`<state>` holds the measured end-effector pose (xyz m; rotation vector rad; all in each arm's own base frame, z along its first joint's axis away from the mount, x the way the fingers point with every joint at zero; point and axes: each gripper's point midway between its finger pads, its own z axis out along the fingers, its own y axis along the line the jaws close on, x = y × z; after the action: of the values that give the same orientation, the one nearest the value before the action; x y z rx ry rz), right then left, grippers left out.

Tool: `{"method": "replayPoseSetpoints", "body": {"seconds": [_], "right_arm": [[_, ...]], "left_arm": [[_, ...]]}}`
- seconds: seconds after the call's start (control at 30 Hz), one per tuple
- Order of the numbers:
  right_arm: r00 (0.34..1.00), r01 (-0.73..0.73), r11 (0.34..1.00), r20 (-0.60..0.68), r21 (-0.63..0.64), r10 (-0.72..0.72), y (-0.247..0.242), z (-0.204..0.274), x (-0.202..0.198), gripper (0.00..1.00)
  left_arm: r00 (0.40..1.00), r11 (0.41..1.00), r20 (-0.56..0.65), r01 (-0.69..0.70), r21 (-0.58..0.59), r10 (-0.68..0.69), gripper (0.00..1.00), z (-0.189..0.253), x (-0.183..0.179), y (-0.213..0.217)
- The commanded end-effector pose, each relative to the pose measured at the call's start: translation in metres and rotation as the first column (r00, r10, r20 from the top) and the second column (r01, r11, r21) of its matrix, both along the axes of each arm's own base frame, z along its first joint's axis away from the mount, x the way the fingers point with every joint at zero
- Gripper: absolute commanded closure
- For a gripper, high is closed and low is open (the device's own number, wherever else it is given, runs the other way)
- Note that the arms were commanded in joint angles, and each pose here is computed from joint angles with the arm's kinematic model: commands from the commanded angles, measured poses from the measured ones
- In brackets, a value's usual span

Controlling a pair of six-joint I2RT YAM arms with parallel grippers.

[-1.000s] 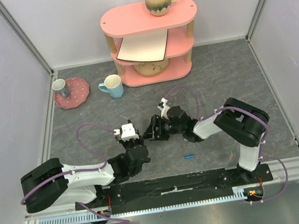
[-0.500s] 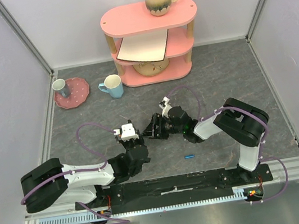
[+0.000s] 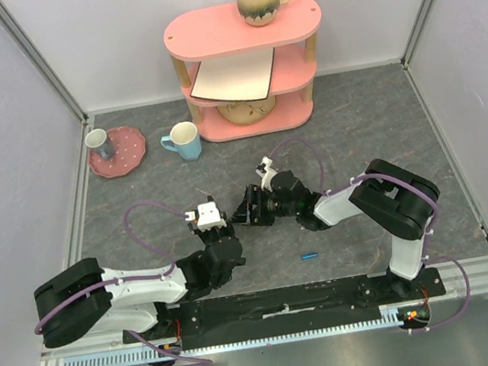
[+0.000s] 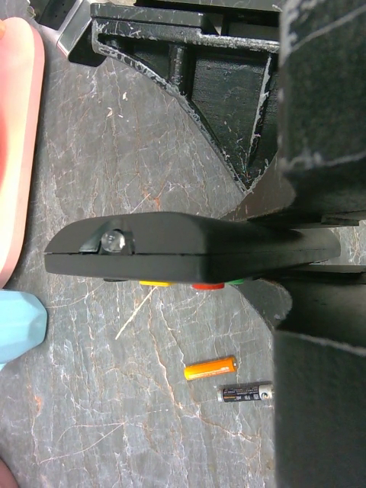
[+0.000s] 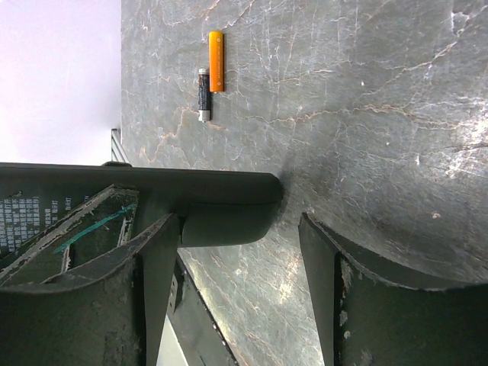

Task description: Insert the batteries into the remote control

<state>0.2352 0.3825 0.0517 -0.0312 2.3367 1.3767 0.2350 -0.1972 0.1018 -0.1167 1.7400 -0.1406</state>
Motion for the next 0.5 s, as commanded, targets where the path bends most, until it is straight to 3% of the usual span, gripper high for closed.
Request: {"method": "replayPoseSetpoints", "body": {"seconds": [0.0,0.47], "right_arm": [[0.999,-0.037,0.992,-0.035,-0.118,0.033,-0.009,-0.029,-0.013,0.29],[0.997,-0.041,0.98,-0.079,-0.195,0.026,-0.022,-0.05,-0.021,0.3]], "left_arm": [[0.998,0.998,-0.031,0.053,-0.039,-0.054,0.98,-0.006,-0.005,-0.015],[0.999,0.999,-0.017,0.031,-0.028,-0.032,0.98,-0.003,-0.005,-0.008]]}}
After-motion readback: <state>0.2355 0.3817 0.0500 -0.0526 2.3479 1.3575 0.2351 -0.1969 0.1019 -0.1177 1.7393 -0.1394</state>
